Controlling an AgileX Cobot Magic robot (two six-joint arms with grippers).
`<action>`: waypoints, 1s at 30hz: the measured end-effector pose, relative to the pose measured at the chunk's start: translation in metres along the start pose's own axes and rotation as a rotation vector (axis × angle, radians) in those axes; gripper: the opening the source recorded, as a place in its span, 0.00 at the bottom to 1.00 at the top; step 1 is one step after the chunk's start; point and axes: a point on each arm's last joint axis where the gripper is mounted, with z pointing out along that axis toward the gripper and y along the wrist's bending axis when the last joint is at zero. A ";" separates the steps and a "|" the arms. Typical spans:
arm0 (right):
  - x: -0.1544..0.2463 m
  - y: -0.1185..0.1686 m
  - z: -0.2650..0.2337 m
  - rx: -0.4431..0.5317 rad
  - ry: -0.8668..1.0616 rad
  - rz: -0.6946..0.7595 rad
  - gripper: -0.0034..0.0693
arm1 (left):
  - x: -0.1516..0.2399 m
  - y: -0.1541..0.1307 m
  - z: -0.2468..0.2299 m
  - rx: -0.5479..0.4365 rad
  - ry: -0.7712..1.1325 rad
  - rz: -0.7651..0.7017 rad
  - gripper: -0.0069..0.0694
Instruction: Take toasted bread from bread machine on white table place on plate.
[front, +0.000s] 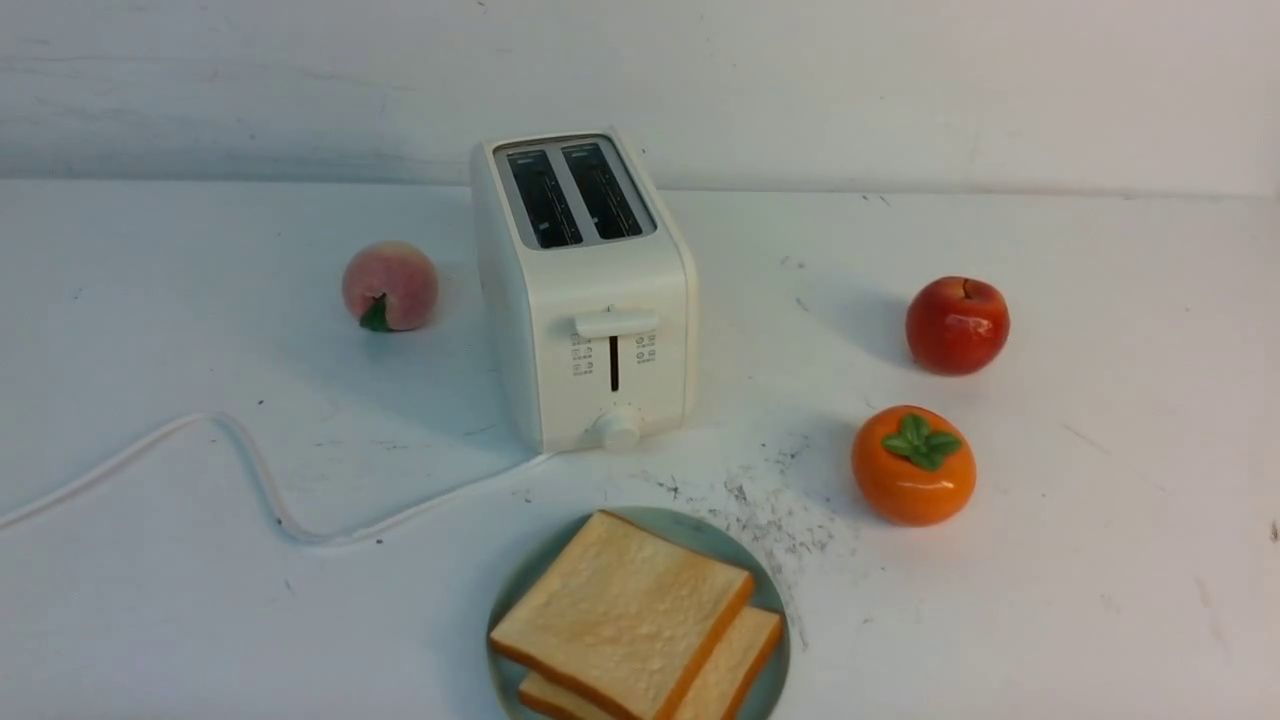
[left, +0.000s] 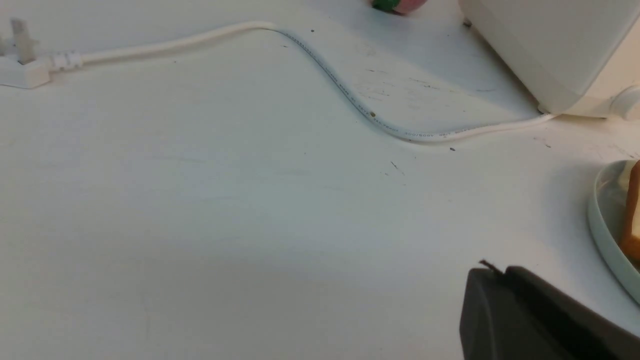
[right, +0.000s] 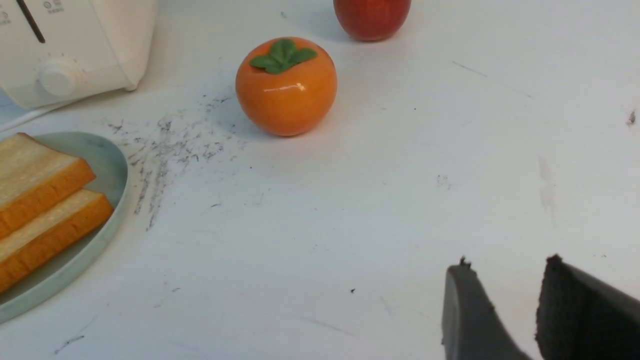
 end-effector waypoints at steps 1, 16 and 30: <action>0.000 0.000 0.000 0.000 0.000 0.000 0.35 | 0.000 0.000 0.000 0.000 0.000 0.000 0.09; 0.000 0.000 0.000 0.000 0.000 0.000 0.37 | 0.000 0.000 0.000 0.000 0.000 0.000 0.10; 0.000 0.000 0.000 -0.001 0.000 0.001 0.38 | 0.000 0.000 0.000 0.000 0.000 0.000 0.11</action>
